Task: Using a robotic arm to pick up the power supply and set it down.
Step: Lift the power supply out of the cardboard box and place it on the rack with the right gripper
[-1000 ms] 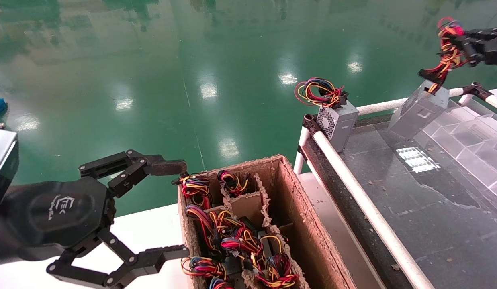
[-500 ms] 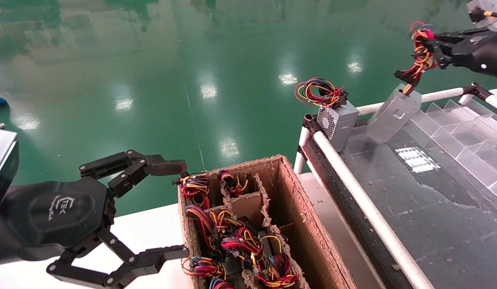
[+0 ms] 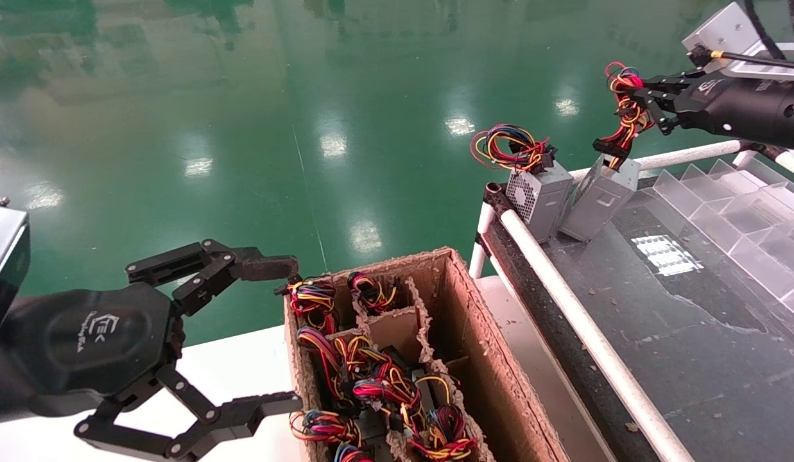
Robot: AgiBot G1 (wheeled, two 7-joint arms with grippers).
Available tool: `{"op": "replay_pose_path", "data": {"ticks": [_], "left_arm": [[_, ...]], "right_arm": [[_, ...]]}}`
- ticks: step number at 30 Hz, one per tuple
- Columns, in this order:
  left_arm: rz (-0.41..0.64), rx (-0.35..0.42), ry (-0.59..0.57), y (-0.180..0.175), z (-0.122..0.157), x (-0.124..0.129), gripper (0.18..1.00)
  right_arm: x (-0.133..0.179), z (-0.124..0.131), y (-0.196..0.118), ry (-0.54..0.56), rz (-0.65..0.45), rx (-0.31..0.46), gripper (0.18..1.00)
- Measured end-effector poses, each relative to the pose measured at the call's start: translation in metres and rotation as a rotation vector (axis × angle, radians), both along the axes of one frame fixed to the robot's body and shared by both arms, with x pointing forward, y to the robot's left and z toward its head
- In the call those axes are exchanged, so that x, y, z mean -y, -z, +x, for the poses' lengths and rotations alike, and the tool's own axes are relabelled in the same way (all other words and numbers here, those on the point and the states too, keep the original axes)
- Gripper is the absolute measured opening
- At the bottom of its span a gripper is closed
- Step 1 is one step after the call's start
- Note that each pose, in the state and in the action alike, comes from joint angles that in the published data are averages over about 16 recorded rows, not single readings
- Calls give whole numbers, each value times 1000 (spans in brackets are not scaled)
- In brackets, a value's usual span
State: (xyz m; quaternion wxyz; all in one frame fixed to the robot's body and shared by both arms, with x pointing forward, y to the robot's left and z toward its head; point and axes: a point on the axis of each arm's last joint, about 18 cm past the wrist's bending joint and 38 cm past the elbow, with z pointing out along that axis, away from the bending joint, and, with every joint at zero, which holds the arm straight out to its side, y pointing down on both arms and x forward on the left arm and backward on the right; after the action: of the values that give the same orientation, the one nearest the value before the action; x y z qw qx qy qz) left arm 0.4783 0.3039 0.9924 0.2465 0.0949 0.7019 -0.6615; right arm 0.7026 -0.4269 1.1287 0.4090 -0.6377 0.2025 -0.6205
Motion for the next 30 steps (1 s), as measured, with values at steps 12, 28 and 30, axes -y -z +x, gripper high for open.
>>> {"op": "replay_pose_path", "data": {"ticks": [12, 28, 30], "left_arm": [[0, 0, 0, 0, 0, 0, 1001], [0, 0, 0, 0, 0, 0, 1001], [0, 0, 0, 0, 0, 0, 1001]], "right_arm": [[-22, 10, -2, -13, -24, -2, 234], [-54, 23, -5, -37, -38, 3, 234], [-58, 25, -5, -40, -37, 4, 234]]}}
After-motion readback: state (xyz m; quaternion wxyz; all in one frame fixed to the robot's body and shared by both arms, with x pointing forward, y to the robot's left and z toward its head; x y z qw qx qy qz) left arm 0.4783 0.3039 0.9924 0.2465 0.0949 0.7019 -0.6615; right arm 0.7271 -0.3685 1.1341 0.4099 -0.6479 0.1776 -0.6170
